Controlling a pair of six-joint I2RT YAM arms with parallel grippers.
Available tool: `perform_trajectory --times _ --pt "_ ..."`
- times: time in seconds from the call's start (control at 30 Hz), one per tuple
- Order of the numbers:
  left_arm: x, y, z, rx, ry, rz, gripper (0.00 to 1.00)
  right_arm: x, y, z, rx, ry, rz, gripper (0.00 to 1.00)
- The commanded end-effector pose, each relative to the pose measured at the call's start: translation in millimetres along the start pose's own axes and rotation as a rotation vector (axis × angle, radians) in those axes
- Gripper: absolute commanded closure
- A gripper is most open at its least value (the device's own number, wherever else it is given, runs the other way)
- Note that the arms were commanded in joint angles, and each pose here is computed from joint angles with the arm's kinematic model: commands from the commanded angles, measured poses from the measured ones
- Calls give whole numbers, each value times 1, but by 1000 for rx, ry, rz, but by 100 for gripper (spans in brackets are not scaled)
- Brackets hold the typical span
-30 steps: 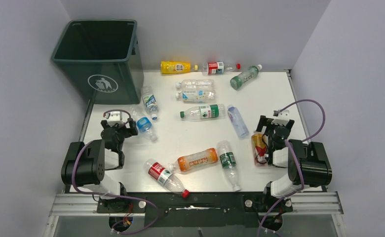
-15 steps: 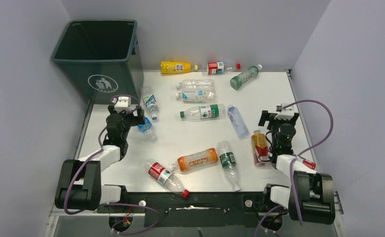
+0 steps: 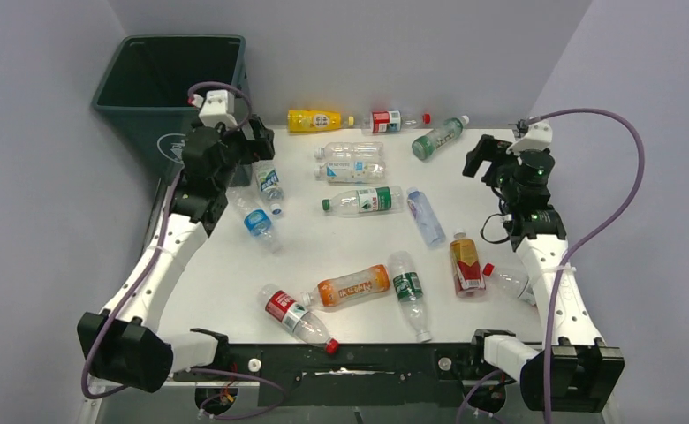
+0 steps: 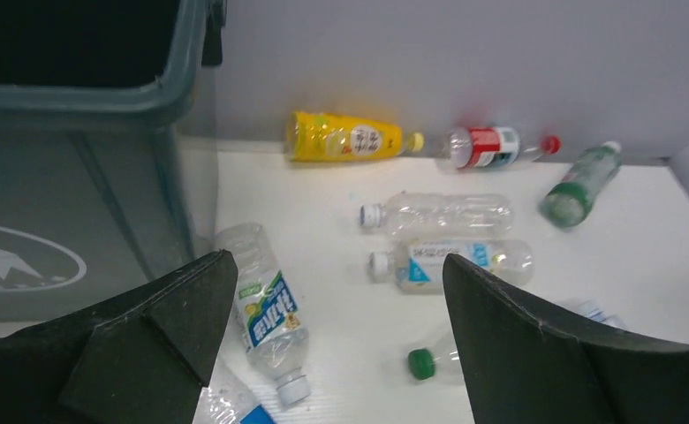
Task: Put the plastic bottles in the bin
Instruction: Pick up the plastic bottle at the center of the board.
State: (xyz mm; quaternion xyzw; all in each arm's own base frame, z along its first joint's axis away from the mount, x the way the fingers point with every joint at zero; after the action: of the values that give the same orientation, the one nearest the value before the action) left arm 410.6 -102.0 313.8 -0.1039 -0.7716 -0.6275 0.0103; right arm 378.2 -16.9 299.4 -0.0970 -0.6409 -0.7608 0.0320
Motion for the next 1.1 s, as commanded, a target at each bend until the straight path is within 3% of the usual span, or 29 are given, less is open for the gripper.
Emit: perform_trajectory --times 0.0,0.13,0.23,0.4,0.57,0.77,1.07 --pt "36 -3 -24 89 -137 121 12 22 -81 -3 -129 -44 318 2" --pt "53 -22 -29 314 -284 109 12 26 -112 -3 -137 -18 420 2" --pt "53 -43 -35 374 -321 151 12 28 -129 -5 -132 -15 446 2" --pt "41 -101 -54 325 -254 367 12 28 -165 -8 -108 -66 570 2" --pt "50 -142 -105 236 -284 468 12 32 -204 -16 -30 -149 719 2" --pt "53 -172 -134 258 -339 593 12 35 -223 -24 43 -201 819 1" --pt "53 -168 -148 227 -401 593 12 43 -225 -29 125 -238 944 1"
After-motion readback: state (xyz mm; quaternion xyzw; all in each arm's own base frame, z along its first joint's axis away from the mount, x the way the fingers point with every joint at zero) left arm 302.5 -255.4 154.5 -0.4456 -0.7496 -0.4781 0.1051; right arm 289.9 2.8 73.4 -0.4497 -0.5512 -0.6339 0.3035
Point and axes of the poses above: each gripper's point midway between its finger pads, its own x axis back along the fingers, its own z axis along the line the jaws close on, y = z × x, the point moved 1 cm from there along x, back along the fingers
